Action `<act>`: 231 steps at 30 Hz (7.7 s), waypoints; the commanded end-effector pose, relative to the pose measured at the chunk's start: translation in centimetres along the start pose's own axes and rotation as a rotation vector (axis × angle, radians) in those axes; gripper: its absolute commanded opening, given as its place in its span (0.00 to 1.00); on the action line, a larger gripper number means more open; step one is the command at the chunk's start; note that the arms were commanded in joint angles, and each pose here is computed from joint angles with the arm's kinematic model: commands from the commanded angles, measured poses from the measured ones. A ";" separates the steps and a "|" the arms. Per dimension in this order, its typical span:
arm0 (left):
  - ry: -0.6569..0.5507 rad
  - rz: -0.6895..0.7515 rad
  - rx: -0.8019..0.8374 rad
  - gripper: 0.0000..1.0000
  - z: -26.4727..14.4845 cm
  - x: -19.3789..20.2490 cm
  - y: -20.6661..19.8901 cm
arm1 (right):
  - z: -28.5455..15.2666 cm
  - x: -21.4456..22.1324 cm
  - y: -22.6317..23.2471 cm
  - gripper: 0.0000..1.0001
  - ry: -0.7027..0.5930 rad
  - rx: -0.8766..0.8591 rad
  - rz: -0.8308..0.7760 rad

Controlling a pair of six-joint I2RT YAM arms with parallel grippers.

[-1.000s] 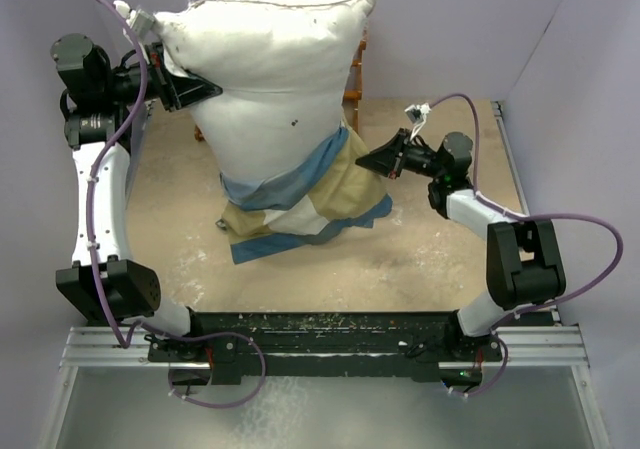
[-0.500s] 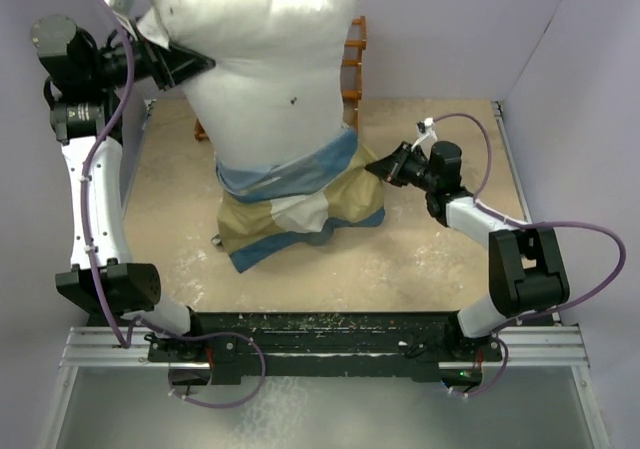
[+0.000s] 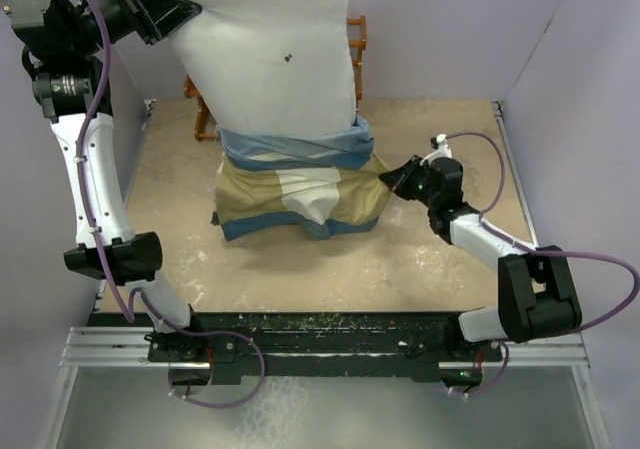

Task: Remove the pillowcase from the pillow
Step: Remove the pillow from the pillowcase.

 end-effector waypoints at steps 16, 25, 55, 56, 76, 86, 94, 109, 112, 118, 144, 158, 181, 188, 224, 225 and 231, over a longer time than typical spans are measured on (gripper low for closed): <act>0.311 0.118 0.305 0.00 1.7 10.1 -5.1 | -17.4 -26.1 23.1 1.00 -0.651 -0.476 -0.861; 0.522 0.171 0.379 0.00 3.6 17.2 -6.8 | -16.5 -24.2 28.8 1.00 -0.486 -0.745 -1.075; 0.529 0.291 0.349 0.00 4.4 17.7 -7.1 | -20.5 -15.1 29.3 1.00 -0.238 -1.172 -1.046; 0.527 0.294 0.347 0.00 4.4 17.6 -7.2 | -20.3 -14.9 29.2 1.00 -0.230 -1.163 -1.040; 0.568 0.290 0.189 1.00 3.4 18.1 -6.0 | -12.7 -21.2 24.3 0.00 -0.417 -0.380 -0.896; 0.631 0.075 -0.285 1.00 -11.1 24.2 7.2 | -13.0 -19.9 22.1 0.00 -0.470 -0.459 -1.001; 0.590 0.057 -0.404 0.93 -14.4 27.0 12.4 | -12.7 -19.4 22.3 0.00 -0.449 -0.539 -1.024; 0.552 -0.285 -0.197 0.94 -13.3 31.8 16.0 | -14.0 -20.1 23.9 0.00 -0.453 -0.752 -1.010; 0.547 -0.259 -0.232 0.87 -13.2 31.9 17.2 | -14.2 -20.2 24.3 0.00 -0.442 -0.812 -0.996; 0.583 -0.311 -0.240 0.51 -13.3 34.3 19.1 | -14.4 -21.5 24.1 0.00 -0.463 -0.864 -0.947; 0.590 -0.192 -0.204 1.00 -13.9 33.2 15.7 | -17.3 -23.1 24.2 0.00 -0.503 -1.059 -0.842; 0.707 -0.124 -0.272 0.53 -12.0 37.4 17.6 | -17.5 -23.4 24.7 0.00 -0.498 -1.112 -0.813; 0.825 -0.089 -0.937 0.00 -24.3 36.9 23.4 | -21.3 -30.5 22.9 0.00 -0.821 -0.802 -0.588; 0.892 -0.074 -1.024 0.00 -27.8 38.2 24.3 | -26.0 -34.1 19.4 0.00 -1.029 -0.749 -0.460; 0.227 0.302 0.167 1.00 -7.2 10.6 -5.0 | -21.8 -29.6 32.6 0.00 -0.699 -1.088 -0.655; 0.211 0.314 0.179 1.00 -6.4 10.4 -5.6 | -22.1 -29.7 32.9 0.00 -0.697 -1.093 -0.663; 0.273 0.220 0.232 0.99 -3.2 11.6 -5.5 | -27.1 -31.2 34.2 0.00 -0.825 -1.042 -0.788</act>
Point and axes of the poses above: each gripper's point midway between its finger pads, its own z axis out along the fingers, its own y axis along the line the jaws close on, x = y × z, the point moved 6 cm from there along -z, back along the fingers, and after that the axes turned 10 degrees about -z, right-handed, at the moved point
